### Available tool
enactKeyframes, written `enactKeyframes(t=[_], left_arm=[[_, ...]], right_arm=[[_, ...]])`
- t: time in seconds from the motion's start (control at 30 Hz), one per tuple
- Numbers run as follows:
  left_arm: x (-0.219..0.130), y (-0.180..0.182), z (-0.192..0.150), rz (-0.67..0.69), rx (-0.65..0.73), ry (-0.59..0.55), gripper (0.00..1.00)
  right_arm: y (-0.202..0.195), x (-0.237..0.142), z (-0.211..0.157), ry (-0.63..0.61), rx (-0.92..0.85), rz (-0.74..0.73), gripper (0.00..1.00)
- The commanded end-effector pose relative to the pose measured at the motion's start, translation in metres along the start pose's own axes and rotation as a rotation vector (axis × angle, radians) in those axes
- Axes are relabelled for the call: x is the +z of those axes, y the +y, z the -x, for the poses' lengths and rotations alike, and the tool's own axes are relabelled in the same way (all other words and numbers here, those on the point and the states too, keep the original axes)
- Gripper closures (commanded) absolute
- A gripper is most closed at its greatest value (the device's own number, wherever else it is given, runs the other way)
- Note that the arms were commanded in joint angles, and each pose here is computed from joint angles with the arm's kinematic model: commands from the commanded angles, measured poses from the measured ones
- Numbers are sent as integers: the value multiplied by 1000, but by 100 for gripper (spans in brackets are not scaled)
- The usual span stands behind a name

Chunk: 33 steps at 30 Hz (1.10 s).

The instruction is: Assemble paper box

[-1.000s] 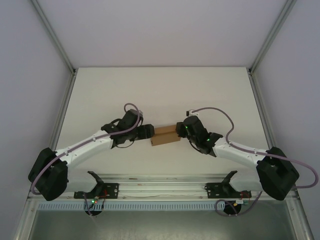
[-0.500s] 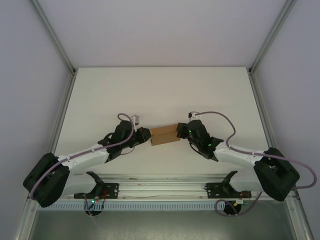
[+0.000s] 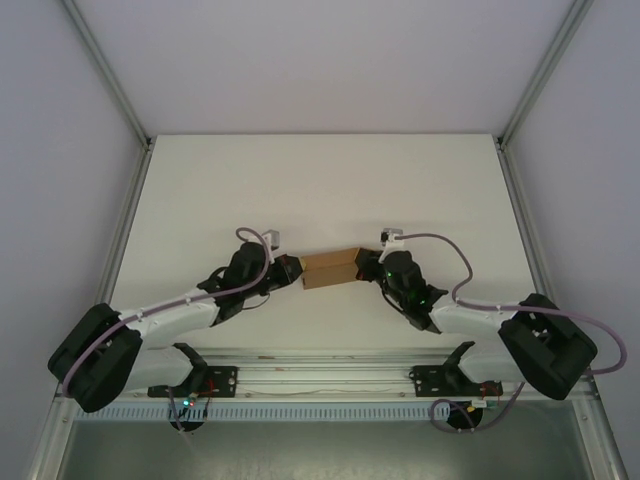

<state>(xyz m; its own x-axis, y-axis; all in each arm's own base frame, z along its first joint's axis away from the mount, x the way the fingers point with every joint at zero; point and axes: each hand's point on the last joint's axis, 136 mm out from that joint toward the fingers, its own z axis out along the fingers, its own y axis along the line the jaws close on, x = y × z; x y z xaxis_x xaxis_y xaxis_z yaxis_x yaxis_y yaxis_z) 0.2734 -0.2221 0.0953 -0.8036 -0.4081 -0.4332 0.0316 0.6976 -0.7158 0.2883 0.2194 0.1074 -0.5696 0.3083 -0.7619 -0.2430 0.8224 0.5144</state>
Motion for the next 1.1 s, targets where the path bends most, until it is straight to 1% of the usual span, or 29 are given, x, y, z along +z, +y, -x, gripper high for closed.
enactKeyframes(t=[0.0,0.1,0.17,0.23,0.27,0.3,0.33,0.43,0.47,0.5,0.57,0.67,0.73,0.77,0.8,0.87,0.9,1.0,1.07], left_arm=[[-17,105,-66,426,38,243,85],[-14,84,-54,380,63,237,81],[-13,68,-44,353,88,221,72],[-14,54,-29,340,113,192,68],[-15,47,-22,338,125,176,63],[-16,40,-14,334,144,158,56],[-17,33,-7,328,162,144,48],[-21,11,17,321,217,90,38],[-23,5,25,325,229,71,31],[-26,-2,34,325,244,47,19],[-31,-14,48,324,270,9,1],[-41,-27,67,327,294,-47,0],[-50,-31,79,345,304,-87,0],[-56,-29,86,369,304,-107,0],[-64,-26,93,403,304,-134,0],[-79,-20,105,463,302,-187,0],[-87,-16,110,489,317,-207,0],[-105,-4,117,532,304,-244,0],[-115,7,118,565,287,-264,0]], right_arm=[[-49,-18,-89,364,-88,-159,100],[-37,-18,-70,351,-77,-164,95],[-27,-19,-57,332,-68,-152,91],[-16,-19,-41,307,-60,-141,83],[-11,-20,-35,299,-60,-133,80],[-6,-20,-26,282,-61,-134,75],[-3,-20,-18,268,-64,-142,72],[8,-20,6,234,-95,-154,59],[11,-20,13,225,-108,-163,55],[13,-20,19,219,-121,-172,50],[19,-21,31,212,-156,-181,44],[31,-22,45,205,-234,-149,32],[44,-23,49,218,-342,-83,17],[54,-25,48,239,-426,-25,6],[63,-27,49,246,-513,28,0],[77,-32,48,263,-685,119,0],[84,-35,42,288,-805,187,0],[94,-52,12,400,-1136,415,0],[97,-55,2,439,-1258,500,0]])
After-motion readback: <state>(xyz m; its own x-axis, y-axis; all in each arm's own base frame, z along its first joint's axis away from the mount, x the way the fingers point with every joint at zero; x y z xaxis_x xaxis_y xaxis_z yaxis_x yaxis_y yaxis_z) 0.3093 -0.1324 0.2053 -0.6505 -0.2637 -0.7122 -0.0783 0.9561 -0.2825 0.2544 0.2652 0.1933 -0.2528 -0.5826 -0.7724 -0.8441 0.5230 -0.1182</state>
